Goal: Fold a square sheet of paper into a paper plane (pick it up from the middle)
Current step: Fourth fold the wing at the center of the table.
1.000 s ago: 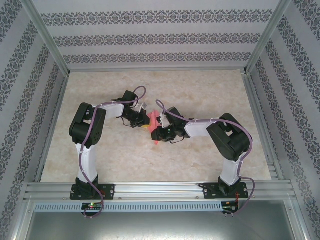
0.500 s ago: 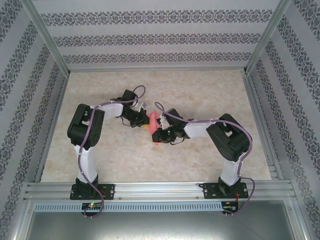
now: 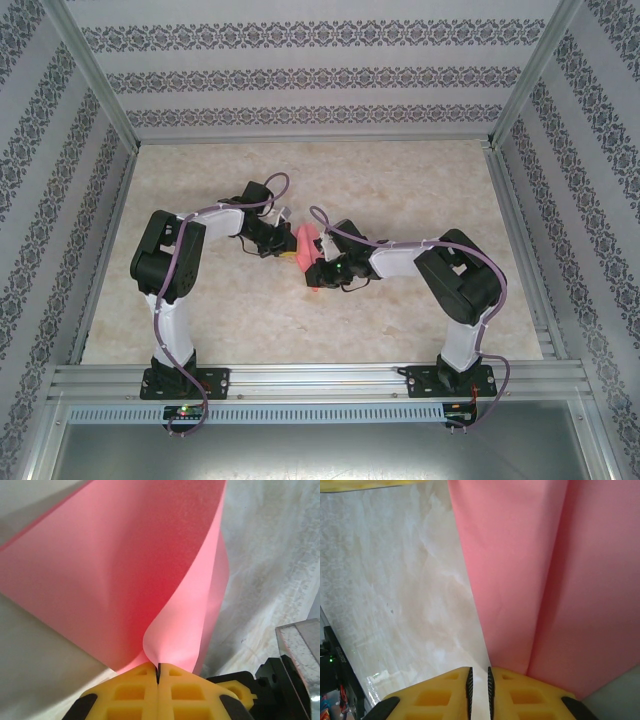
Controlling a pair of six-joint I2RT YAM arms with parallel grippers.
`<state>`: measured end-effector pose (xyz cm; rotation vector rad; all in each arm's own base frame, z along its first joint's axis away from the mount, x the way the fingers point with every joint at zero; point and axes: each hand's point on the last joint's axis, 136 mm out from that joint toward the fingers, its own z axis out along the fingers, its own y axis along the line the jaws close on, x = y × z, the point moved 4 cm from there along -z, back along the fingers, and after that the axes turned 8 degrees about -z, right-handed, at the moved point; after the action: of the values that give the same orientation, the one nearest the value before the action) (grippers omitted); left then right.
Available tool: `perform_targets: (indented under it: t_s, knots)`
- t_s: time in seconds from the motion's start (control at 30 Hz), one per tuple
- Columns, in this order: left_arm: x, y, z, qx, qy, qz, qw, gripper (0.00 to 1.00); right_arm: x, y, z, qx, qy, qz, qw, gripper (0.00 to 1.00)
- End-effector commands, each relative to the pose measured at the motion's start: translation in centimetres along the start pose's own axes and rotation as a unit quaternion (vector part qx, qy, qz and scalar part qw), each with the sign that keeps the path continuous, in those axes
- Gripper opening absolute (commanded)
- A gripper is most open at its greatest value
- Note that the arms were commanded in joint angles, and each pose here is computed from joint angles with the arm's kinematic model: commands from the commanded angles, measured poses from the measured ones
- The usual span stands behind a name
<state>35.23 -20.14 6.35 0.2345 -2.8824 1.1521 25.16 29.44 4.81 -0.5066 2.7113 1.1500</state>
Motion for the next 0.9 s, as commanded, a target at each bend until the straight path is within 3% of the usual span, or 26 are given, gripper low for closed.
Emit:
perform_targets:
  t_s: [0.0, 0.87]
  knots:
    - [0.5, 0.3, -0.5, -0.021, -0.006, 0.014, 1.0, 0.0, 1.2, 0.2, -0.3, 0.008, 0.013, -0.007, 1.0, 0.19]
    - [0.1, 3.8, 1.3, -0.092, 0.005, 0.008, 0.996, 0.03, 3.1, -1.7, 0.7, 0.056, 0.055, 0.013, 0.997, 0.13]
